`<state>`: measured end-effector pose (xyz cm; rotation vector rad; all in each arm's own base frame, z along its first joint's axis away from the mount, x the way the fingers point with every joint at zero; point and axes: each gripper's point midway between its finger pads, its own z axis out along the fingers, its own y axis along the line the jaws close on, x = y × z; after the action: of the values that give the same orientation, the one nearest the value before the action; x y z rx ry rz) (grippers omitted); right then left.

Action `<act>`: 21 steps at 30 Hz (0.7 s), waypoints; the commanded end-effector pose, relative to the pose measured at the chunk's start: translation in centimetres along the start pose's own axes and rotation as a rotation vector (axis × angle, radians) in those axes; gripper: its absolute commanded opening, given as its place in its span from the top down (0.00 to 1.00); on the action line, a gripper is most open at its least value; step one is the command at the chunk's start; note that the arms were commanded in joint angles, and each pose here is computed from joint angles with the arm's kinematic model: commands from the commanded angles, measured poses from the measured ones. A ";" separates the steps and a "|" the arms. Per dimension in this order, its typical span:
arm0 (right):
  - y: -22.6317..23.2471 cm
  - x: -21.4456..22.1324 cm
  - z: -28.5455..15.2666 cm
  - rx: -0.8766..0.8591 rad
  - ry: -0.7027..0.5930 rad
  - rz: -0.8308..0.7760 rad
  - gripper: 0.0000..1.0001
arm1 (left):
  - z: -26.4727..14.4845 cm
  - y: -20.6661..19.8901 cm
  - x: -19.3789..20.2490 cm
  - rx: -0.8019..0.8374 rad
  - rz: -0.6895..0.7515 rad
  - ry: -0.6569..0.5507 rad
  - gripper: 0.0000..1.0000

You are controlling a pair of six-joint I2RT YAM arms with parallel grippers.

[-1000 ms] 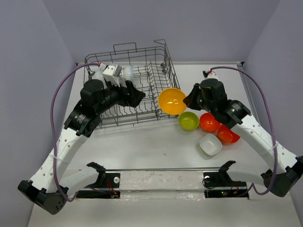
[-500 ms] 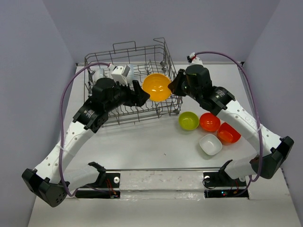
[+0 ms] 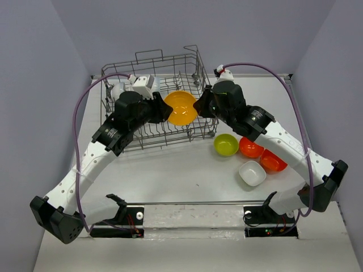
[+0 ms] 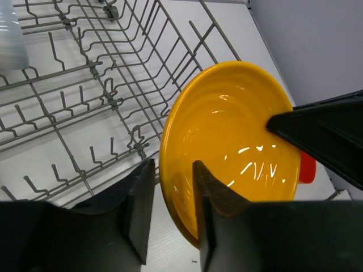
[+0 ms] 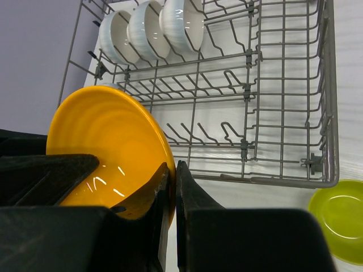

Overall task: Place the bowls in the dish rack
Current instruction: Pass from the right arm to the left

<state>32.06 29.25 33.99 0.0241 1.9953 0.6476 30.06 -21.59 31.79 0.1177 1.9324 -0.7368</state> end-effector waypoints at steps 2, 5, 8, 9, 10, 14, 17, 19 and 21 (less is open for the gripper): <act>2.3 -4.2 -0.7 -0.037 -0.134 0.009 0.99 | -0.4 -0.9 -2.5 0.018 -0.008 -0.091 0.69; 2.6 -3.8 -0.5 -0.021 -0.137 -0.016 0.99 | -0.5 -0.9 -2.7 0.009 -0.006 -0.095 0.80; 2.7 -3.3 -0.1 -0.012 -0.131 -0.032 0.99 | -0.6 -0.7 -2.8 0.001 -0.003 -0.096 0.94; 2.7 -3.3 0.0 -0.006 -0.132 -0.039 0.99 | -0.6 -0.6 -3.0 -0.007 -0.001 -0.100 1.00; 3.0 -3.0 0.0 -0.013 -0.127 -0.049 0.98 | -0.7 -0.6 -3.1 -0.009 0.000 -0.104 1.00; 2.5 -3.1 0.3 0.034 -0.137 -0.083 0.63 | -1.0 -0.2 -3.8 -0.039 0.009 -0.130 1.00; -0.2 -4.9 0.1 0.192 -0.220 -0.117 0.55 | -1.6 1.1 -5.1 -0.129 0.013 -0.173 1.00; -1.6 -5.5 0.3 0.287 -0.251 -0.155 0.54 | -1.8 2.6 -5.5 -0.215 0.016 -0.187 1.00; -3.0 -6.6 0.5 0.404 -0.299 -0.201 0.52 | -2.0 3.8 -6.2 -0.296 0.037 -0.200 1.00</act>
<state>34.48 28.67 35.04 0.0348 1.9002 0.3578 31.66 -18.38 31.60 -0.0101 1.9393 -0.5256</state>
